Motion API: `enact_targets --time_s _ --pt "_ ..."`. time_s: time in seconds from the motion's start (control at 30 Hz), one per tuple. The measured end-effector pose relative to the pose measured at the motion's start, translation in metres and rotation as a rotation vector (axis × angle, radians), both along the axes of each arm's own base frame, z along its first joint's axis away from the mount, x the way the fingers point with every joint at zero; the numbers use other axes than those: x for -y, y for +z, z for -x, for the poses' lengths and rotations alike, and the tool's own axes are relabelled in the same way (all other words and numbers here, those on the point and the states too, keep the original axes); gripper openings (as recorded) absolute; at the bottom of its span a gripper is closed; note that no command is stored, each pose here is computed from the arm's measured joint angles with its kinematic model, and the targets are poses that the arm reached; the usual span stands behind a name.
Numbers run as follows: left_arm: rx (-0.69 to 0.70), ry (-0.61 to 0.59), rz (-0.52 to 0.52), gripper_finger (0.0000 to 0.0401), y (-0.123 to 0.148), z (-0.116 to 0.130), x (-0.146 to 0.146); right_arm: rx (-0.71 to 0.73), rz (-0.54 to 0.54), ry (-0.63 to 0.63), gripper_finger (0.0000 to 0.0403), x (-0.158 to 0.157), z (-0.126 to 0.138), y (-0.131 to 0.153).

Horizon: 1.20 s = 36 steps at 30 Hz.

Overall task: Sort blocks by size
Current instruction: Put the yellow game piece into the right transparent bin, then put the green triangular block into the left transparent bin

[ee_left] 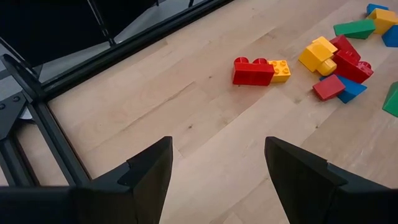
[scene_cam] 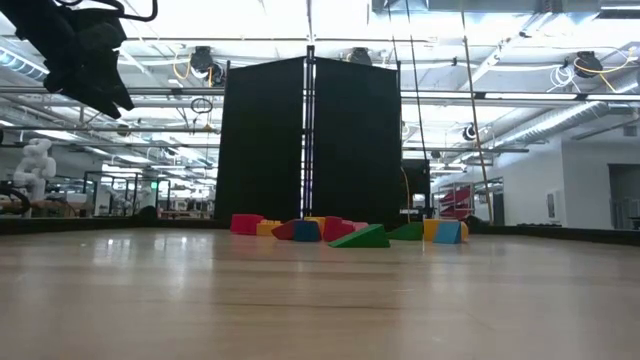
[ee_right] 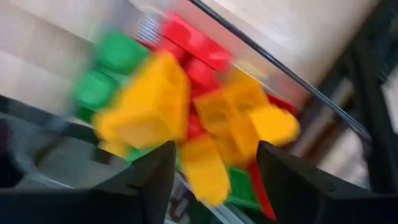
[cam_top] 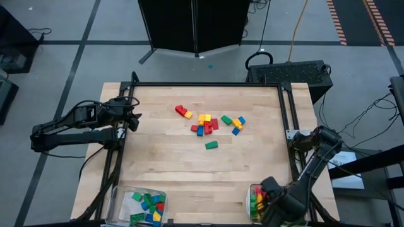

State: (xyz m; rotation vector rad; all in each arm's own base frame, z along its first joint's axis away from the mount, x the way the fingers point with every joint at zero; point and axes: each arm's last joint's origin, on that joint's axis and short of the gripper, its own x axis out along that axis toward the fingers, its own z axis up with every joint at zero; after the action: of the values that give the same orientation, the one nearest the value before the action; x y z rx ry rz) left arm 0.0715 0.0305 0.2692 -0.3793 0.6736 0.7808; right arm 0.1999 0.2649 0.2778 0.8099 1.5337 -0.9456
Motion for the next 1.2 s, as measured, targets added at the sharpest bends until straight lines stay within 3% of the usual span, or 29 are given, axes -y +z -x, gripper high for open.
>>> enact_targets --time_s 0.13,0.23,0.33,0.4,0.7,0.97,1.2 --pt "0.000 0.000 0.000 0.0255 0.000 0.000 0.000 0.106 -0.018 0.021 0.0242 0.008 -0.018 0.003" --pt "0.000 0.000 0.000 0.0255 0.000 0.000 0.000 0.307 -0.008 0.042 0.0258 0.021 -0.045 0.019" --pt "0.001 0.000 0.000 0.0255 0.000 0.000 0.000 0.516 0.069 0.133 0.0271 0.043 -0.077 0.036" --pt "0.000 0.000 0.000 0.0255 0.000 0.000 0.000 0.574 0.099 0.241 0.0278 0.063 -0.098 0.043" --pt "0.000 0.001 -0.001 0.0255 0.000 0.000 0.000 0.400 0.265 0.746 0.0287 0.175 -0.168 0.017" --pt "0.000 0.002 -0.001 0.0255 0.000 0.000 0.000 0.262 0.119 0.961 0.0287 0.247 -0.201 -0.029" --pt "0.000 0.002 -0.001 0.0255 0.000 0.000 0.000 0.208 0.074 1.114 0.0286 0.268 -0.219 -0.067"
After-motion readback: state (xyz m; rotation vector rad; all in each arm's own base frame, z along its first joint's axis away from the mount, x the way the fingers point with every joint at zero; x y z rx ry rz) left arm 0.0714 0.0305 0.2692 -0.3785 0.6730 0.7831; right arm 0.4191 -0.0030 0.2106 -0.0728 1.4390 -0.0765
